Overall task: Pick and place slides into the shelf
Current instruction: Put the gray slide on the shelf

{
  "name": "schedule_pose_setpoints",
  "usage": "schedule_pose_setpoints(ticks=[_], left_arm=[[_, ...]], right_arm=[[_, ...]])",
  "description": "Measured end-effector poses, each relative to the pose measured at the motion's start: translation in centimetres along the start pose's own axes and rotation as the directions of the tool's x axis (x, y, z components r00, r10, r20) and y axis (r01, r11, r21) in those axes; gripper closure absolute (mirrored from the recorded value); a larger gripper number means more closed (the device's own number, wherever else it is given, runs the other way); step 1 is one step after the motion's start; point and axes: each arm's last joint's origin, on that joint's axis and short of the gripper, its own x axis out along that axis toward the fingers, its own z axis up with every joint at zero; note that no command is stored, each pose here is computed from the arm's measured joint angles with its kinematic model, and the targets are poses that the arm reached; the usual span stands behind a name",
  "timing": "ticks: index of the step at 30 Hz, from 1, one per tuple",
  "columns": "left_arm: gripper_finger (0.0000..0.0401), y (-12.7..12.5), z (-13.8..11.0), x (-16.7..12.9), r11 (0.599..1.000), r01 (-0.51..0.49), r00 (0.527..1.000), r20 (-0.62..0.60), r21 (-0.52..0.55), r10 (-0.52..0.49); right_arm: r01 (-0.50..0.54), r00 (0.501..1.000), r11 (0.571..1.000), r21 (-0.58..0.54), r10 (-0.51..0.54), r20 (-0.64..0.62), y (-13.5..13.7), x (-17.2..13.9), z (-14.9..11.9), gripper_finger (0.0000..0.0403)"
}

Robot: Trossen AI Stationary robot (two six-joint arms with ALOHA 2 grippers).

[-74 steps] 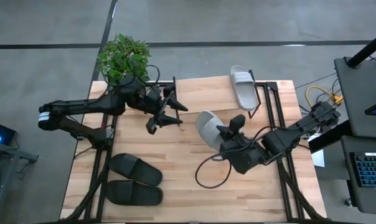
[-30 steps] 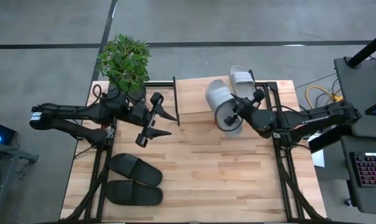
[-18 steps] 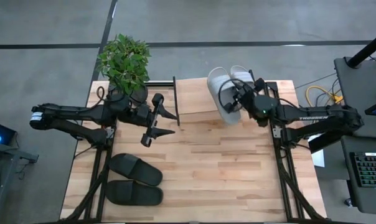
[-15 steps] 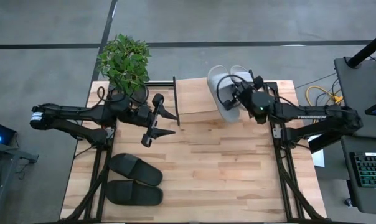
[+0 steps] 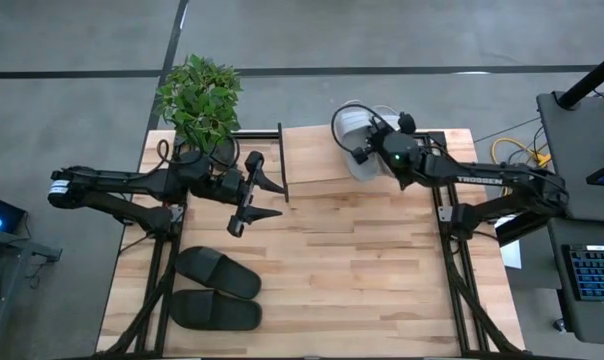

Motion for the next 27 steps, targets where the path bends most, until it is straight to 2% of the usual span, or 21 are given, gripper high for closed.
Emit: schedule_pose_setpoints(ticks=[8,13,27], left_arm=[[0.0186,0.0,0.0,0.0,1.0,0.001,1.0,0.0,-0.026,-0.001],[0.0186,0.0,0.0,0.0,1.0,0.0,1.0,0.001,-0.026,0.0],[0.0186,0.0,-0.1,0.0,0.999,0.0,1.0,-0.007,-0.052,-0.001]], right_arm=[[0.0,0.998,0.998,-0.069,-0.005,-0.068,0.2,2.2,-1.6,0.0394],[-0.024,0.996,0.998,-0.06,0.018,-0.09,0.1,2.9,-2.3,0.0394],[-0.02,0.993,0.997,-0.073,0.012,-0.118,-0.3,2.6,-4.0,0.0394]])
